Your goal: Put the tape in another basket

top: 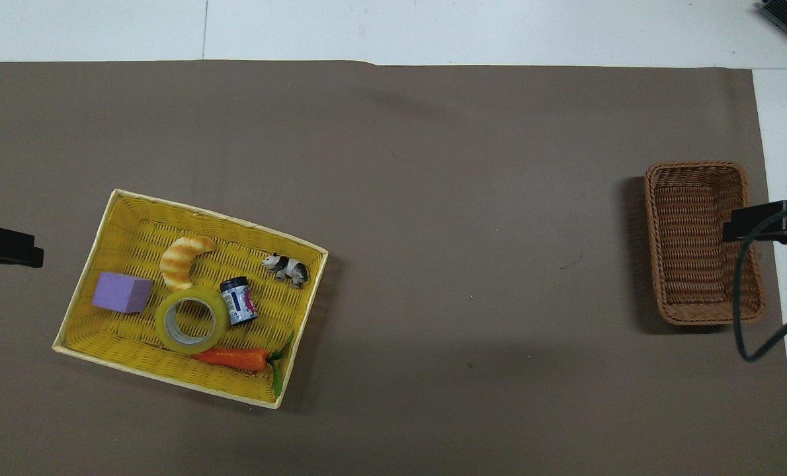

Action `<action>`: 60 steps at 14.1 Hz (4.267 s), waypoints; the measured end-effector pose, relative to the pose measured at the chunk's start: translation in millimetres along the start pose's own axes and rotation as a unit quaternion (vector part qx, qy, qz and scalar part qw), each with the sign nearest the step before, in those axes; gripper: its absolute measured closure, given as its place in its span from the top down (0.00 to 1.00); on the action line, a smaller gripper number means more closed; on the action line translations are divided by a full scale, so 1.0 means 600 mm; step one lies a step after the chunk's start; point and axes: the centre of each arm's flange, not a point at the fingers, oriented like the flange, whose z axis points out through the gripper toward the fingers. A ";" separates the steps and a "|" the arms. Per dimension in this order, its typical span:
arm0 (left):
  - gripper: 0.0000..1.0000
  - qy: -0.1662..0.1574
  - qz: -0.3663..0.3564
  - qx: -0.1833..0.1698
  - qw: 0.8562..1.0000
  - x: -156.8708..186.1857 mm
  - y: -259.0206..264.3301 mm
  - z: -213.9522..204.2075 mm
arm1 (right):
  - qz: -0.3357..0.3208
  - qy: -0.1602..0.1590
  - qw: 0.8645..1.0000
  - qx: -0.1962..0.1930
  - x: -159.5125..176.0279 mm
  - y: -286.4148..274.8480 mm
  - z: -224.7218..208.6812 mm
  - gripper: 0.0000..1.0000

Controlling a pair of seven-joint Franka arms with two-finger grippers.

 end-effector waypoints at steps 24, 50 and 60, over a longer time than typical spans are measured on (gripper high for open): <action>1.00 0.014 0.028 0.007 0.999 -0.061 0.045 0.335 | 0.000 0.000 1.000 0.000 0.000 0.000 0.000 1.00; 0.23 -0.007 0.005 0.005 1.000 -0.020 0.059 0.354 | 0.000 0.000 1.000 0.000 0.000 0.000 0.000 1.00; 0.23 -0.074 0.020 0.003 0.997 -0.016 0.089 0.125 | 0.000 0.000 1.000 0.000 0.000 0.000 0.000 1.00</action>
